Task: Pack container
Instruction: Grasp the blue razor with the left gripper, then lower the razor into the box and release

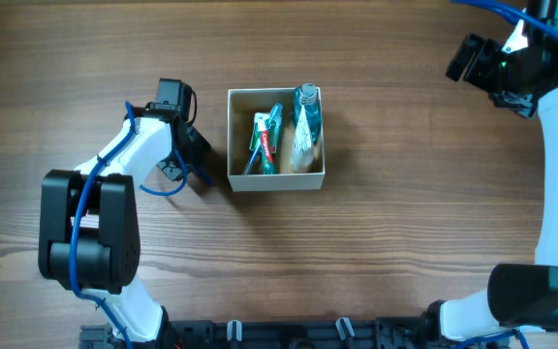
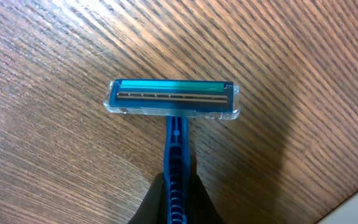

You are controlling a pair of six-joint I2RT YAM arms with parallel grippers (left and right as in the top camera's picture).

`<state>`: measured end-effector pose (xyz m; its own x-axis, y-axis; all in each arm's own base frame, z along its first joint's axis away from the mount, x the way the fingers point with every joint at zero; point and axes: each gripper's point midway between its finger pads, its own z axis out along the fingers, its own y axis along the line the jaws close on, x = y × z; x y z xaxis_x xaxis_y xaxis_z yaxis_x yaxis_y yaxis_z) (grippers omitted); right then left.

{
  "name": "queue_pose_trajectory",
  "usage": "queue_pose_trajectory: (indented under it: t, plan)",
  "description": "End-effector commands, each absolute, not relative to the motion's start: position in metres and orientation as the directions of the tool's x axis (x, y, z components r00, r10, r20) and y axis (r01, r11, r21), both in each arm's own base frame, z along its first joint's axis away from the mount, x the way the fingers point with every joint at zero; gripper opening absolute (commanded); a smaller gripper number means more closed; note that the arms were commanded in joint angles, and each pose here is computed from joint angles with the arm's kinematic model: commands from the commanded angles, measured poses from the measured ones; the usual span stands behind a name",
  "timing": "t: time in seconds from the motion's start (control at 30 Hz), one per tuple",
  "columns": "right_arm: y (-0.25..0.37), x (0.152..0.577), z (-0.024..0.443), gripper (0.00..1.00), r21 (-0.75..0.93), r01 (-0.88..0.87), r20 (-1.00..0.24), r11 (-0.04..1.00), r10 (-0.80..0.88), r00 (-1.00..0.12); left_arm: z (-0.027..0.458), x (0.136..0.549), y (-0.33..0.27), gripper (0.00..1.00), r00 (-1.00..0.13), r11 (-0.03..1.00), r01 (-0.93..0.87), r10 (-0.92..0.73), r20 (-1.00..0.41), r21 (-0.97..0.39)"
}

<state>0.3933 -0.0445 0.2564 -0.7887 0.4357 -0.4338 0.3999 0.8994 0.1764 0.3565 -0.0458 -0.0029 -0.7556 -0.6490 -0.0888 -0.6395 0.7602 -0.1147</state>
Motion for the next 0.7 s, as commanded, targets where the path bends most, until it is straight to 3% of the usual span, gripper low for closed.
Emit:
queue_pose_trajectory:
  t: [0.0, 0.17, 0.33, 0.43, 0.53, 0.67]
  plan:
    - [-0.043, 0.395, 0.261, 1.00, 0.186, 0.391, -0.444, 0.901, 0.432, -0.785, -0.006, 0.349, -0.043, 0.04, -0.834, 0.837, -0.542, -0.546, -0.072, -0.074]
    - [-0.043, 0.395, 0.261, 1.00, 0.186, 0.392, -0.443, 0.901, 0.433, -0.785, 0.046, 0.360, -0.045, 0.04, -0.895, 0.904, -0.418, -0.427, -0.127, -0.092]
    - [-0.043, 0.395, 0.261, 1.00, 0.186, 0.392, -0.443, 0.901, 0.433, -0.785, 0.141, 0.372, -0.068, 0.04, -0.921, 0.959, -0.225, -0.267, -0.286, -0.170]
    - [-0.043, 0.395, 0.261, 1.00, 0.186, 0.392, -0.444, 0.901, 0.433, -0.785, 0.170, 0.372, -0.091, 0.04, -0.909, 0.974, -0.114, -0.182, -0.376, -0.196]
    - [-0.043, 0.395, 0.261, 1.00, 0.186, 0.392, -0.444, 0.901, 0.433, -0.785, 0.180, 0.373, -0.125, 0.04, -0.895, 0.980, 0.009, -0.080, -0.438, -0.198]
    - [-0.043, 0.395, 0.261, 1.00, 0.186, 0.392, -0.443, 0.901, 0.433, -0.785, 0.158, 0.376, -0.158, 0.04, -0.908, 0.979, 0.083, -0.002, -0.419, -0.184]
